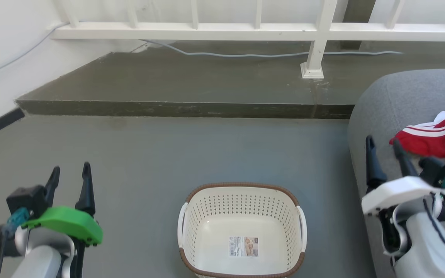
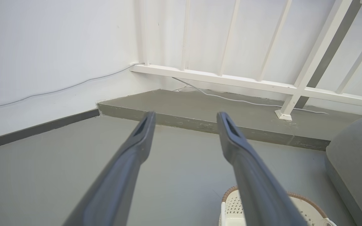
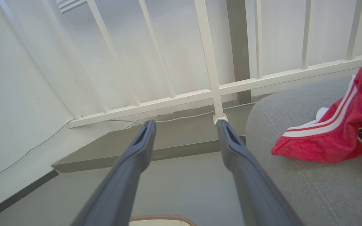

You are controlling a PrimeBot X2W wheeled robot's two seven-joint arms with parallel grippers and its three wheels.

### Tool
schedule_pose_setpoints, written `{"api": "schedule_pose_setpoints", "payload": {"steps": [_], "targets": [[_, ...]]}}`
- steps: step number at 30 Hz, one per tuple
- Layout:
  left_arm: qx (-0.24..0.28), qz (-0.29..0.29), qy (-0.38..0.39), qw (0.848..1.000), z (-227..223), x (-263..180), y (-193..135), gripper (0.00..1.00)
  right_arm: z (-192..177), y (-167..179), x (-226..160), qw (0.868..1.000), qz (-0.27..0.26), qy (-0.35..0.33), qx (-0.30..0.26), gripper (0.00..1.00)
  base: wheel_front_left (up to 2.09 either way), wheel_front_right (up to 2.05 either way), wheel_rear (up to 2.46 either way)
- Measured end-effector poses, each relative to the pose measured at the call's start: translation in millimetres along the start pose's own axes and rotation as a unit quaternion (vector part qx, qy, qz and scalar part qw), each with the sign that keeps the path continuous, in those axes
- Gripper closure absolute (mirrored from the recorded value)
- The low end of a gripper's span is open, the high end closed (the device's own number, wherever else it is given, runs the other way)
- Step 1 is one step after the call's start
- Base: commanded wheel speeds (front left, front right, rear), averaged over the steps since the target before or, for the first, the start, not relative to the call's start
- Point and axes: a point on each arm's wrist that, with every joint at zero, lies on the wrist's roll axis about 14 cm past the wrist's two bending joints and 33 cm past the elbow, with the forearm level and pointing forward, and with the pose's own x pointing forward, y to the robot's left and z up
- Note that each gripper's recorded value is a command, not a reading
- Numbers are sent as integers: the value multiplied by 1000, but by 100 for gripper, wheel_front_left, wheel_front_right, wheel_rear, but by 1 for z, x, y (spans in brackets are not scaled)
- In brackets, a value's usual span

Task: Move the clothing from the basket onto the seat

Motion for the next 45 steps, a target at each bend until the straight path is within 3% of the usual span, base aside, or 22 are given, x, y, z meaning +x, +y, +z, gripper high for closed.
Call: {"api": "schedule_pose_setpoints", "payload": {"steps": [20, 45], "targets": [[-12, 8, -2, 1000, -12, -34, -5, 0, -16, 0, -49, 1000, -21, 12, 4, 0, 0, 0, 0], [18, -15, -17, 1000, -8, -40, -21, 0, 3, 1, -62, 999, -30, -15, 7, 0, 0, 0, 0]]}}
